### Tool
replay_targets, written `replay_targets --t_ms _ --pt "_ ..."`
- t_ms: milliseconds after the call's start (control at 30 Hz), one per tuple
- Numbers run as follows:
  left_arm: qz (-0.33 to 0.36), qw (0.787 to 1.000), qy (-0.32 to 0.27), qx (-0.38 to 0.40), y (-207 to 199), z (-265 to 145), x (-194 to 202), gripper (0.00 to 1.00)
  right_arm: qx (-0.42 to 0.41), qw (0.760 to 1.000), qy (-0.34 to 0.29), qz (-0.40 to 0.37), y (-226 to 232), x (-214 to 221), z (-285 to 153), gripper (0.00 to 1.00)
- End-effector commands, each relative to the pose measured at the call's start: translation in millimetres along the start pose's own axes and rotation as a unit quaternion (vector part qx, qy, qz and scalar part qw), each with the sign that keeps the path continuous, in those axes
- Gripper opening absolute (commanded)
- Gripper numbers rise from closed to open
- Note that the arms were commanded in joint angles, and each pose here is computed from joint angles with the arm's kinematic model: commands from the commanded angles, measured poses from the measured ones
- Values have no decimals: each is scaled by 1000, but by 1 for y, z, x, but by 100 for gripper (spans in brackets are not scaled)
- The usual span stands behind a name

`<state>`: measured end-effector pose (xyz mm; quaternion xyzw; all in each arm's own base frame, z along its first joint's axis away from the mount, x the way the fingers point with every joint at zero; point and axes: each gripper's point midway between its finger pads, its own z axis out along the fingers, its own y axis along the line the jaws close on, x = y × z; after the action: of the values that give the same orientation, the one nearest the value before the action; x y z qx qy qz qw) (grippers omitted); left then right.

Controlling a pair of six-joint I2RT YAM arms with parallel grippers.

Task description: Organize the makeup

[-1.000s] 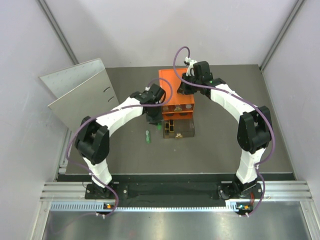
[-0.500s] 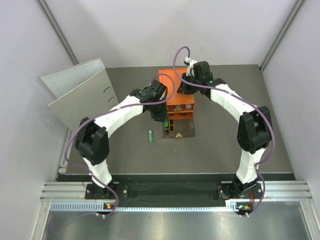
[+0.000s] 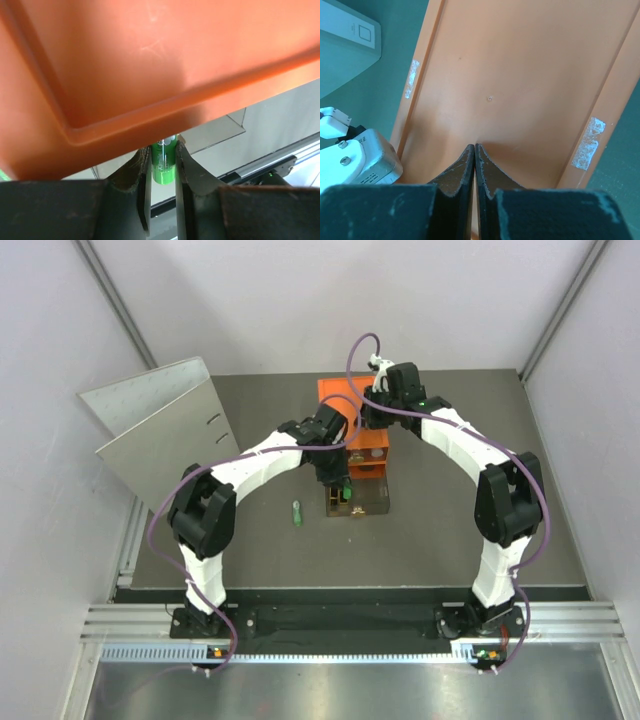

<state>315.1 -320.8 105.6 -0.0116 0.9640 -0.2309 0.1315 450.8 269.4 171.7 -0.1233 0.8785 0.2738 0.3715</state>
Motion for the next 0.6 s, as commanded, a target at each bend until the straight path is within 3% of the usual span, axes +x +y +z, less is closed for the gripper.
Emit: replay_targets --t_ms 0,67,200,433,567 --pt "5 999 -8 41 -20 13 -11 29 34 996 83 15 -24 50 3 3" --pt "6 999 -6 44 -21 11 -10 46 34 996 84 14 -24 51 3 3" --pt "11 999 -7 40 -20 5 -9 62 34 996 84 15 -25 51 4 3" --pt "19 999 -39 18 -10 -34 -8 61 33 996 84 14 -24 51 4 3" --pt "20 997 -71 -38 21 -59 0 59 30 996 84 15 -23 51 4 3"
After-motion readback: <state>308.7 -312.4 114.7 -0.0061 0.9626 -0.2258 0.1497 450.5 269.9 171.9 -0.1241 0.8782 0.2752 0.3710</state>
